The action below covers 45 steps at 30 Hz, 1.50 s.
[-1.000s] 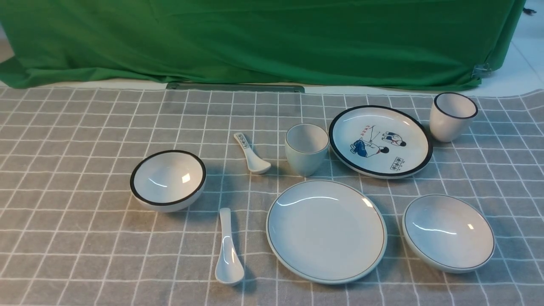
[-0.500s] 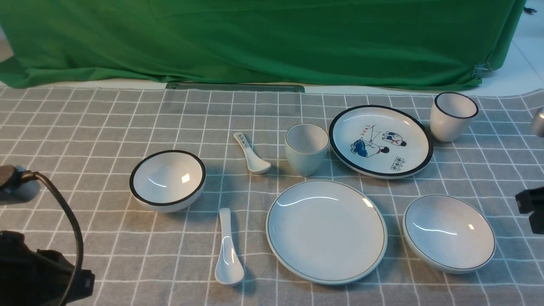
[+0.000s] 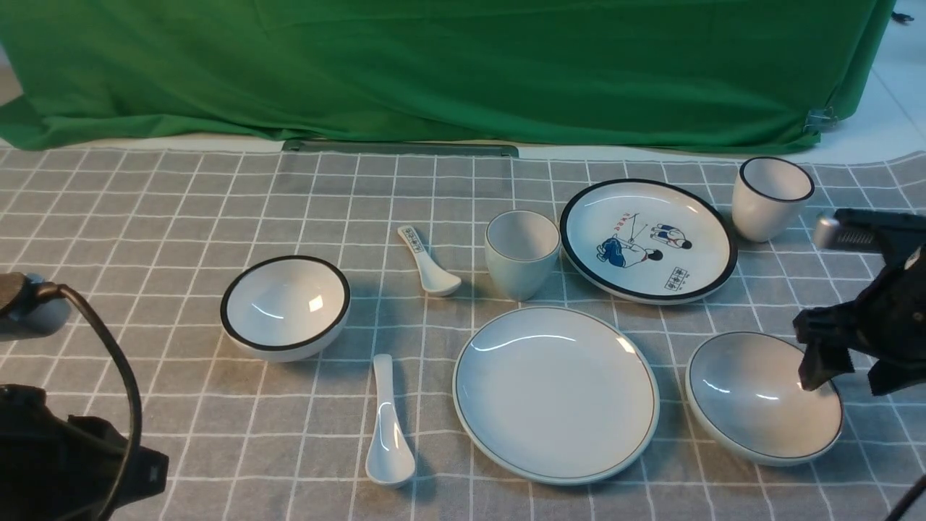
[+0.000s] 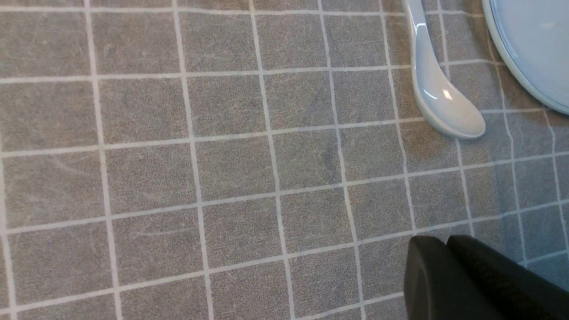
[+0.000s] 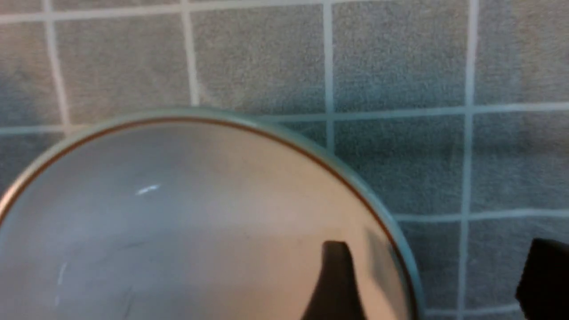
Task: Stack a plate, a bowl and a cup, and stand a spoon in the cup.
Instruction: Use the right arm to grab a blue rice bowl, then use the right arm to put the blue rice bowl into the blue large plate in the middle
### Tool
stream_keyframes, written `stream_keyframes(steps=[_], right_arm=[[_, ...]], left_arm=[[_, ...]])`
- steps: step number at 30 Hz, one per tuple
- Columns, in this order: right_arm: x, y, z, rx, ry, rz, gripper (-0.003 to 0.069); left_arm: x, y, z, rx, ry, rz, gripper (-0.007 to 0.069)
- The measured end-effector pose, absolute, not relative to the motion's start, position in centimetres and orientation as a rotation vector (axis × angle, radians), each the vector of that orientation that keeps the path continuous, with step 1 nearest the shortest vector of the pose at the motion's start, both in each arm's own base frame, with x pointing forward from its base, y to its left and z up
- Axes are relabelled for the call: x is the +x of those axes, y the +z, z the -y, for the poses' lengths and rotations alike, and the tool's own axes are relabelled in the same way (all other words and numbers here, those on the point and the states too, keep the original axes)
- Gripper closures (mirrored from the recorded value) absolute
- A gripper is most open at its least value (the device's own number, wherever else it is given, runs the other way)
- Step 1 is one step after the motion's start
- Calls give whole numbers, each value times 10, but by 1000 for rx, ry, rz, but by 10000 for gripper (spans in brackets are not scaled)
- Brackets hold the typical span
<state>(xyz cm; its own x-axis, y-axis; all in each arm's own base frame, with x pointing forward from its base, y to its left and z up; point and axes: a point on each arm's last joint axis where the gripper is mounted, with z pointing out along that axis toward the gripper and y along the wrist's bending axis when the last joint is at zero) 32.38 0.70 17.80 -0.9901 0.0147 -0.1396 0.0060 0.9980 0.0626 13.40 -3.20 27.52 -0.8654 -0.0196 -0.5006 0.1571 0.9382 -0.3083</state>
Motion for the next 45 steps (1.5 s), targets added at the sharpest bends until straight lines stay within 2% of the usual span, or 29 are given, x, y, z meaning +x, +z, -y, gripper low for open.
stream_keyframes(steps=[2,3,4,5,6,8,10,16,19,21,26,32,38,40,41,44,45], right_arm=[[326,170,-7,21,96,-3016,192],[326,168,-8,27,102,-3021,265],[327,167,-8,26,111,-3020,384],[327,168,-8,27,114,-3018,463],[326,170,-9,27,123,-3017,513],[325,179,-10,28,147,-2987,564],[322,191,-13,19,170,-2948,582],[311,234,-42,-122,230,-2785,583],[305,248,-80,-271,293,-2719,583],[307,244,-108,-359,338,-2725,583],[325,220,-148,-453,362,-2774,583],[337,199,-159,-443,359,-2835,583],[338,190,-161,-444,353,-2862,566],[339,190,-161,-443,355,-2862,507],[339,190,-161,-443,355,-2861,500],[339,189,-162,-444,355,-2865,352],[339,189,-162,-444,355,-2867,334]], left_arm=[[134,275,32,98,-465,-2575,608],[135,275,32,97,-463,-2571,608],[135,276,32,95,-462,-2567,608],[135,276,32,93,-460,-2562,608],[135,276,32,93,-459,-2561,608],[136,276,31,91,-457,-2556,608],[136,276,31,89,-455,-2551,608],[138,277,31,83,-449,-2534,608],[140,278,30,76,-442,-2516,608],[140,278,31,71,-444,-2507,608],[140,278,31,72,-449,-2510,608],[139,278,31,75,-454,-2521,608],[139,278,31,76,-457,-2523,608],[139,278,31,76,-458,-2525,608],[139,278,31,76,-458,-2525,608],[139,278,31,77,-458,-2526,608],[139,278,31,77,-458,-2526,608]])
